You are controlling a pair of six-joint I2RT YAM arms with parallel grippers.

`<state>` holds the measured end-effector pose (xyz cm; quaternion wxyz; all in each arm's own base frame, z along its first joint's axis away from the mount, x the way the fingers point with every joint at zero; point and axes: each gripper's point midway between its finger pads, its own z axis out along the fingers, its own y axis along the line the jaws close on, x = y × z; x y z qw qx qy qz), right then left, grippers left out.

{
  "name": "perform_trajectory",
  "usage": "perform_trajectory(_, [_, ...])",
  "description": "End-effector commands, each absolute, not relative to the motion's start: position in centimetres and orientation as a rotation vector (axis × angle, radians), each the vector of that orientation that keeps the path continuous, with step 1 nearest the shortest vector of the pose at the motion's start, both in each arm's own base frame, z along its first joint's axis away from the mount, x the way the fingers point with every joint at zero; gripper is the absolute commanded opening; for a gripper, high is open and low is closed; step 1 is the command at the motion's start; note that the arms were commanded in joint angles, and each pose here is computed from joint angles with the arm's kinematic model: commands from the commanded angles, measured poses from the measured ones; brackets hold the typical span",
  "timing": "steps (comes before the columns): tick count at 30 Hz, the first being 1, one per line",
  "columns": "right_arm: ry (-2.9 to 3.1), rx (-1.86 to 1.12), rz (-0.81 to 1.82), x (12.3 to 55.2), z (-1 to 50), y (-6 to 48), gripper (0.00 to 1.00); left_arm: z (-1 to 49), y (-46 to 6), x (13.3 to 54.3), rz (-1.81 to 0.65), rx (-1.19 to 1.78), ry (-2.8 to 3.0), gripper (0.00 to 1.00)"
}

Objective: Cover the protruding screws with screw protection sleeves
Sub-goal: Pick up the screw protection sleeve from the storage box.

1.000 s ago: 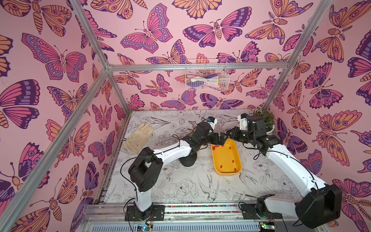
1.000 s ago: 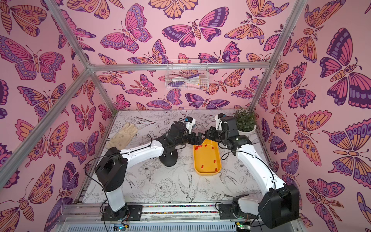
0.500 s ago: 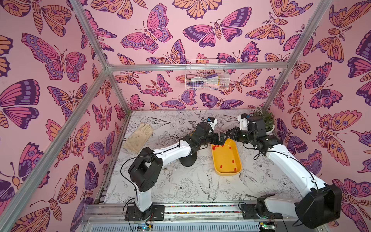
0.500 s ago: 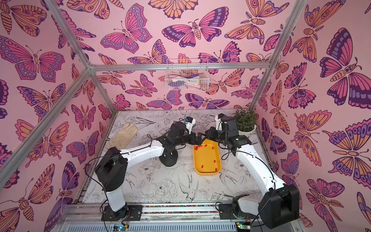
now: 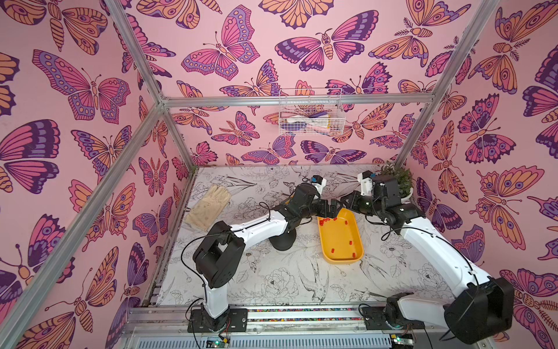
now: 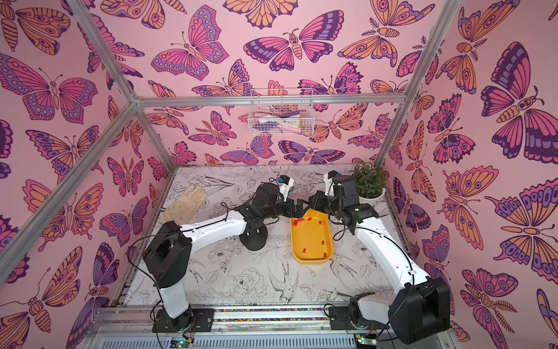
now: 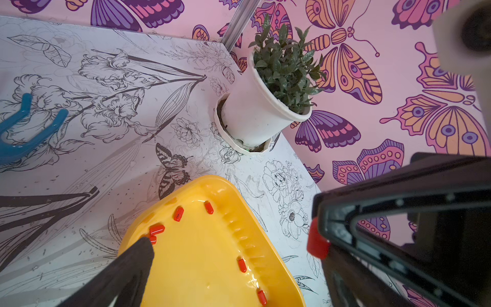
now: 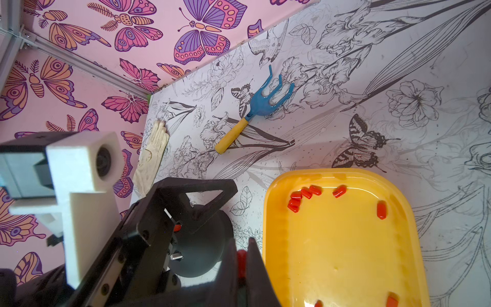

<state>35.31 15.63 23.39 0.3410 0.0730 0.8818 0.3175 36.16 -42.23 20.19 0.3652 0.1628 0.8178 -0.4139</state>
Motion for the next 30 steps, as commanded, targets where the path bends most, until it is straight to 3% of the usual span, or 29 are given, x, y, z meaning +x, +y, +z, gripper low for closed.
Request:
perform_trajectory(1, [2.300, 0.195, 0.840, 34.70, 23.47, 15.47, 0.10, 19.94, -41.68, 37.40, -1.054, 0.375, 2.089, 1.00])
perform_trajectory(30, [2.297, 0.196, 0.844, 34.61, 23.57, 15.34, 0.10, 19.64, -41.78, 37.51, -1.058, 0.372, 2.097, 1.00])
